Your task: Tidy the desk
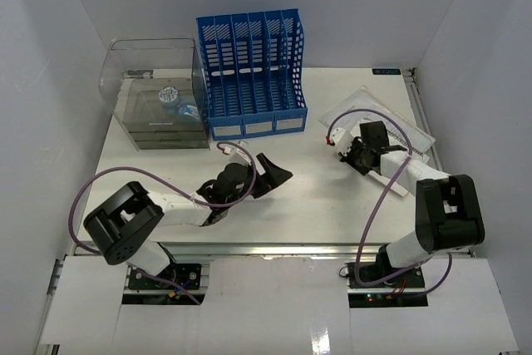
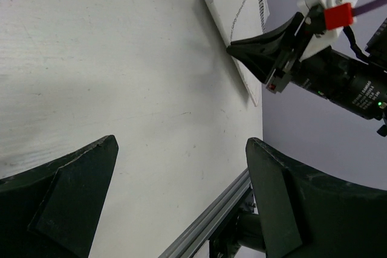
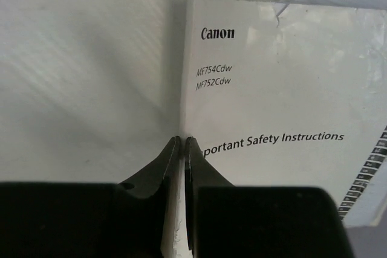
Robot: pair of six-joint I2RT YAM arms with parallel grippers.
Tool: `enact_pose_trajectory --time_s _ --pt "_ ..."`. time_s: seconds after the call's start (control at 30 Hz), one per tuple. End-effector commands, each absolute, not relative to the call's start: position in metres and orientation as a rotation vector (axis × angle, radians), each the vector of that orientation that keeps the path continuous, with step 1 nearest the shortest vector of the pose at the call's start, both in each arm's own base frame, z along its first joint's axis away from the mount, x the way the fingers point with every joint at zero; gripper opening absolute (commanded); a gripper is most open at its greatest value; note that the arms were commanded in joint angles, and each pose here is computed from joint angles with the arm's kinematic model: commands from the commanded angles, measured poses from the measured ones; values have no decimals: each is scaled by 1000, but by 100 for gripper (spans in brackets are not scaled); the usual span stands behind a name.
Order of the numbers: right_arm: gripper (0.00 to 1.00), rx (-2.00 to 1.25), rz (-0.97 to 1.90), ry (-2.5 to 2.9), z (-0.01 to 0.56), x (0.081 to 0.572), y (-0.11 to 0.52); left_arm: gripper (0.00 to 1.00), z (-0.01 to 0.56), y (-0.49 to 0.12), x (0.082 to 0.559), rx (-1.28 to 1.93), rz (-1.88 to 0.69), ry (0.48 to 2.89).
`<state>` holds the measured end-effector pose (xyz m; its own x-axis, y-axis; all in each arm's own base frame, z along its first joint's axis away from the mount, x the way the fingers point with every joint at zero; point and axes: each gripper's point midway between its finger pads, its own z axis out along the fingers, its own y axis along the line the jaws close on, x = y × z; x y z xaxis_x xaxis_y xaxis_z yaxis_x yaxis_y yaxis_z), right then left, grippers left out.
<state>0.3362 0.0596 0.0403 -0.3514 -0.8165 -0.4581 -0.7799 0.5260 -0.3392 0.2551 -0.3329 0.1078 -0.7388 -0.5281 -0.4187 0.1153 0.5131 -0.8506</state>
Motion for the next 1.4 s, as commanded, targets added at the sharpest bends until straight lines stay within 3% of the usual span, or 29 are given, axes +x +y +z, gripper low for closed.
enact_pose_trajectory --time_s 0.0,0.53,0.73,0.83,0.97,1.2,1.23,1.3,1.33,1.37 --pt "8 -1303 293 2189 57 281 98 98 123 -359 261 -314 -1343 2053" --pt "8 -1328 497 2082 77 244 127 98 102 -438 314 -537 -1432 2118" --pt "8 -1330 492 2032 89 245 133 95 81 -457 307 -532 -1435 2240" --pt "8 -1346 482 2005 93 246 138 85 77 -464 301 -516 -1478 2273" --pt "8 -1377 474 1971 95 242 148 63 81 -477 298 -468 -1534 2294" --pt "8 -1426 504 1880 108 229 158 2 99 -486 296 -326 -1566 2278" --pt "12 -1430 504 1876 109 227 158 0 106 -487 296 -245 -1548 2257" --pt "31 -1425 468 1859 117 229 155 0 118 -482 293 -125 -1498 2234" --pt "33 -1418 446 1855 120 230 153 0 127 -480 292 -110 -1498 2223" --pt "49 -1397 380 1838 130 235 147 0 127 -474 288 -51 -1459 2224"
